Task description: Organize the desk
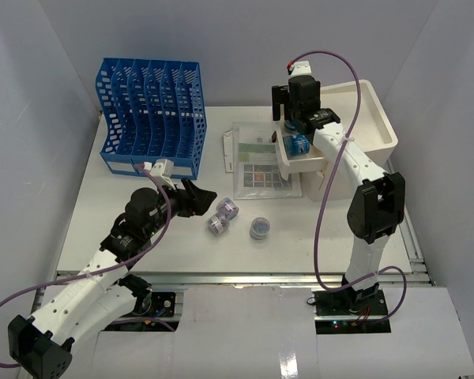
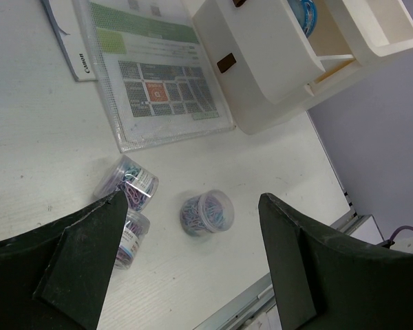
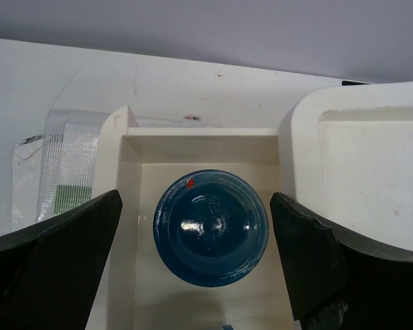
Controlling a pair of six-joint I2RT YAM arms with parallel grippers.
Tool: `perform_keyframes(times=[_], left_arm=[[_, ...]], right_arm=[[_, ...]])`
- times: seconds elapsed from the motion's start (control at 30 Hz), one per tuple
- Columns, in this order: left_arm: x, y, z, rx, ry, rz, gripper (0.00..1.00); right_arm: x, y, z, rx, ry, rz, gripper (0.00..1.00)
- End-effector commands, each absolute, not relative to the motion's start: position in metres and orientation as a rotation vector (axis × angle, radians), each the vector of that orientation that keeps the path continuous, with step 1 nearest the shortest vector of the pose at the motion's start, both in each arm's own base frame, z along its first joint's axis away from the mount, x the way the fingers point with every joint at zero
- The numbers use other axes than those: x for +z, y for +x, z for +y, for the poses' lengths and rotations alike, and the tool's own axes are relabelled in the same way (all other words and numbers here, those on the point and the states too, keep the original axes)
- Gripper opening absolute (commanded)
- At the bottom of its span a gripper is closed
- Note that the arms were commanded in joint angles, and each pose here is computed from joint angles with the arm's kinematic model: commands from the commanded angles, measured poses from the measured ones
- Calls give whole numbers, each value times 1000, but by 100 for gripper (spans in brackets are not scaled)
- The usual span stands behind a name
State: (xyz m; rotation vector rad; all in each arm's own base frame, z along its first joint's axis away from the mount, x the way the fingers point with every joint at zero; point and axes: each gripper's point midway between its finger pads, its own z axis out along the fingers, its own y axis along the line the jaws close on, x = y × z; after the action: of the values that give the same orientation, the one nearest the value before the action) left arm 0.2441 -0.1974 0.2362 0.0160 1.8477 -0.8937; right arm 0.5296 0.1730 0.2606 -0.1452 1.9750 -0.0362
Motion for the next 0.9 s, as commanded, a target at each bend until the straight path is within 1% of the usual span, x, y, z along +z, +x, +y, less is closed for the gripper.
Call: perform_keyframes(times=[0.0, 0.13, 0.27, 0.5, 0.87], left_arm=[[233, 242, -195, -899, 1, 1850, 88], [234, 242, -195, -908, -4, 1846, 88], [235, 241, -194, -908, -8, 1843, 88], [233, 240, -196, -916, -8, 1850, 88], [235, 239, -195, -922, -12, 1843, 88]], right_arm=[[267, 540, 149, -83, -73, 1946, 92], [260, 540, 147, -85, -76, 1960, 90], [251, 536, 147, -76, -80, 1980, 85], [251, 532, 140, -126, -90, 1981, 85], [257, 542, 134, -246, -230, 1974, 89]])
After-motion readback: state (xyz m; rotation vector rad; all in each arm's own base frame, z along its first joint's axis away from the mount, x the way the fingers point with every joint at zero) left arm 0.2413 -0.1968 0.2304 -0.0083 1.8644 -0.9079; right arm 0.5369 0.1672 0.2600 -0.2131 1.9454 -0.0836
